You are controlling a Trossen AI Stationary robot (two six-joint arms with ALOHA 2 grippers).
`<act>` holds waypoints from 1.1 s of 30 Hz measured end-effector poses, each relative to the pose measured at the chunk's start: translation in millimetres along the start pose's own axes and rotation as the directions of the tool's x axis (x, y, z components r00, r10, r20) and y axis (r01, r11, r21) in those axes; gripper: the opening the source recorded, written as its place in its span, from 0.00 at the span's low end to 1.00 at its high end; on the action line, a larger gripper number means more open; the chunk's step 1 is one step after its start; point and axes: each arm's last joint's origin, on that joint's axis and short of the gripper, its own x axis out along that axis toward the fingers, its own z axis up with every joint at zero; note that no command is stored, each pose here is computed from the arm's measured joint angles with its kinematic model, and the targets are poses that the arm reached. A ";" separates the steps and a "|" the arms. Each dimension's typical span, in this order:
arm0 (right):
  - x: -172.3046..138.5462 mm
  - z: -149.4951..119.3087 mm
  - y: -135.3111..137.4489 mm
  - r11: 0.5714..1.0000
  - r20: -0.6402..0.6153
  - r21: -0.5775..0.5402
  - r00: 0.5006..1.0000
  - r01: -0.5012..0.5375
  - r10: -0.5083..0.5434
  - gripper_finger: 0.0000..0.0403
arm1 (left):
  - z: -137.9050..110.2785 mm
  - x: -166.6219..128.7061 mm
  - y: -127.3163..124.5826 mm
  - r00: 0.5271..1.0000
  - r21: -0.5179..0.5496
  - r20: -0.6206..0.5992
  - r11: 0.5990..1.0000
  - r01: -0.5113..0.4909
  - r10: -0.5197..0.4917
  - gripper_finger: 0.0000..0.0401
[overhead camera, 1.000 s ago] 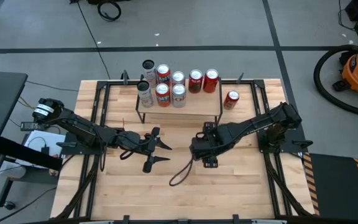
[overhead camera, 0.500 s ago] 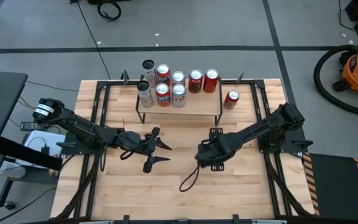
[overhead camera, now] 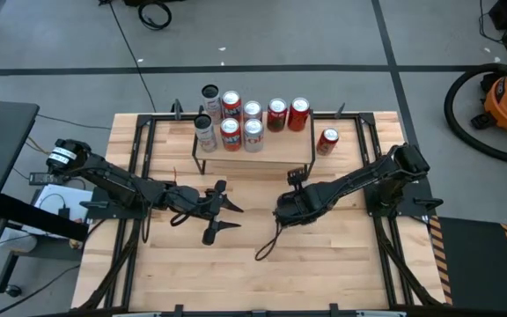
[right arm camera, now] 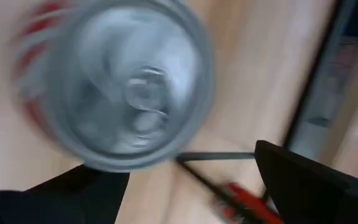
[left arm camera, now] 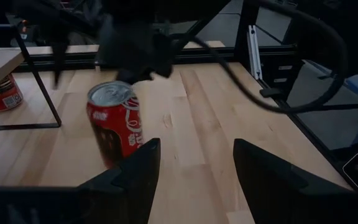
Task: Place canned beverage on shelf
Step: Put the red and white soda can on the shelf aligned with the other red and white soda can
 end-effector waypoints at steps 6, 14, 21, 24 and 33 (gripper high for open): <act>7.6 -2.2 -16.2 0.999 -0.045 0.006 0.998 0.054 -0.053 0.86 | -0.4 0.1 0.0 1.000 0.000 -0.004 1.000 0.000 0.000 0.53; -30.0 -11.5 -34.1 0.969 0.091 0.199 0.987 -0.148 0.132 0.86 | -0.7 0.1 0.0 1.000 -0.004 -0.006 1.000 0.000 0.000 0.53; -56.2 -15.0 -44.4 0.853 0.464 0.401 0.877 -0.334 0.125 0.86 | -0.7 0.1 0.0 1.000 -0.026 -0.006 1.000 -0.001 0.000 0.53; -45.5 -17.0 -37.1 0.800 0.536 0.456 0.838 -0.389 0.102 0.86 | -0.9 0.0 -1.2 1.000 -0.025 -0.007 1.000 0.003 -0.003 0.53; -10.8 -17.4 -16.3 0.739 0.515 0.565 0.857 -0.367 0.032 0.86 | -0.9 0.0 -1.6 1.000 -0.023 -0.007 1.000 0.005 -0.005 0.53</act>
